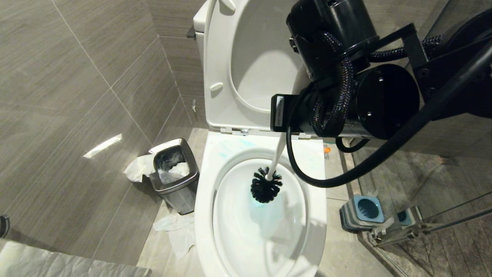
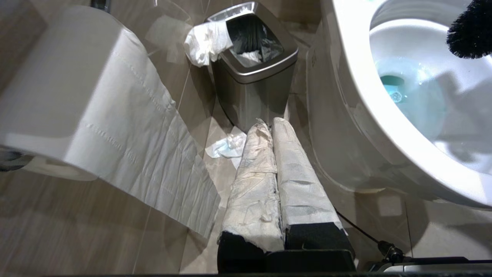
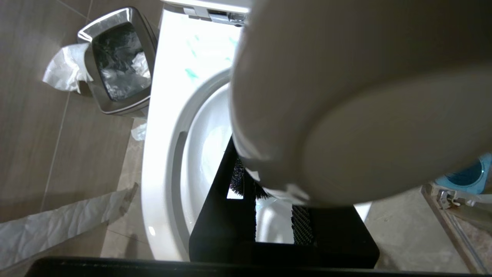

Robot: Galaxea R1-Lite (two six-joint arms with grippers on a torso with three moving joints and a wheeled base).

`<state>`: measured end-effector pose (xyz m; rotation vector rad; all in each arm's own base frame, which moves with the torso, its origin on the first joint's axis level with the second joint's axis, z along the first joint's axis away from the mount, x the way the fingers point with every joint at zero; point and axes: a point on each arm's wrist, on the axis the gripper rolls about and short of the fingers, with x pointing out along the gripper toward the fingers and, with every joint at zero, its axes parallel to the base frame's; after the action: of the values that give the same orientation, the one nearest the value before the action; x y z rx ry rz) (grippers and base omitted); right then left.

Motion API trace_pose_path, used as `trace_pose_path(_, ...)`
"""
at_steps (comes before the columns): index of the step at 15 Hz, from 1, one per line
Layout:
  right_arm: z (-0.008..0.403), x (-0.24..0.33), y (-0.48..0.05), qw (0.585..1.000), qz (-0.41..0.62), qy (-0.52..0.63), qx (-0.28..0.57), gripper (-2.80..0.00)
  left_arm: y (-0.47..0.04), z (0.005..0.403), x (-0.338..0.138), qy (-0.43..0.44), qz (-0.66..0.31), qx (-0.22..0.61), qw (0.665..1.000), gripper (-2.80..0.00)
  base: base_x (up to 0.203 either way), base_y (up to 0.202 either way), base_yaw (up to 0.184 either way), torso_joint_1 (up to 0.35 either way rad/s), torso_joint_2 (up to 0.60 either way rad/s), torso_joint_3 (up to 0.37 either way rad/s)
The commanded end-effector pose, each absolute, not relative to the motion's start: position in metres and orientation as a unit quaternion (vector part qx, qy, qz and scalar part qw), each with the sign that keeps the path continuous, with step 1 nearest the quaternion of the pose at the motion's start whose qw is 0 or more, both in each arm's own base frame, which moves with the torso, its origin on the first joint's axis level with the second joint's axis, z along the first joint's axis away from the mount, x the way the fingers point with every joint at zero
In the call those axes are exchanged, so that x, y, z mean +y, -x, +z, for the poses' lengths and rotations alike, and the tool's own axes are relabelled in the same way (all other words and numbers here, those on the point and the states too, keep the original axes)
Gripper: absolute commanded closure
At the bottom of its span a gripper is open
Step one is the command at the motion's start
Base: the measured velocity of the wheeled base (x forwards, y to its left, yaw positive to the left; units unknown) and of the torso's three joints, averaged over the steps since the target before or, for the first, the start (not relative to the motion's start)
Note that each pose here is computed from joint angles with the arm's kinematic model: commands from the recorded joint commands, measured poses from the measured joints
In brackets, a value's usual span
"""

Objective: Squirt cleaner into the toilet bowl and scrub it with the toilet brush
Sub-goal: Scrub the toilet bowl

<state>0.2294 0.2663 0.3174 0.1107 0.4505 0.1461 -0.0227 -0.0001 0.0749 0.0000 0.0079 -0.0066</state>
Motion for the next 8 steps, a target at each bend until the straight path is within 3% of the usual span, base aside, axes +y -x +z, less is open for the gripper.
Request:
trace_pose_path(1,0.314,0.266,-0.231,0.97,0.066,-0.052,0.229,0.0,0.023,0.074,0.0,0.0,-0.003,0.005,1.0,0.0,0.0,0.0,0.0,-0.001,0.01,0.199)
trace_pose_path(8,0.294,0.268,-0.242,0.967,0.041,-0.038,0.248,0.0,0.023,0.074,0.0,0.001,-0.003,0.005,1.0,0.0,0.0,0.0,0.0,0.004,0.0,0.199)
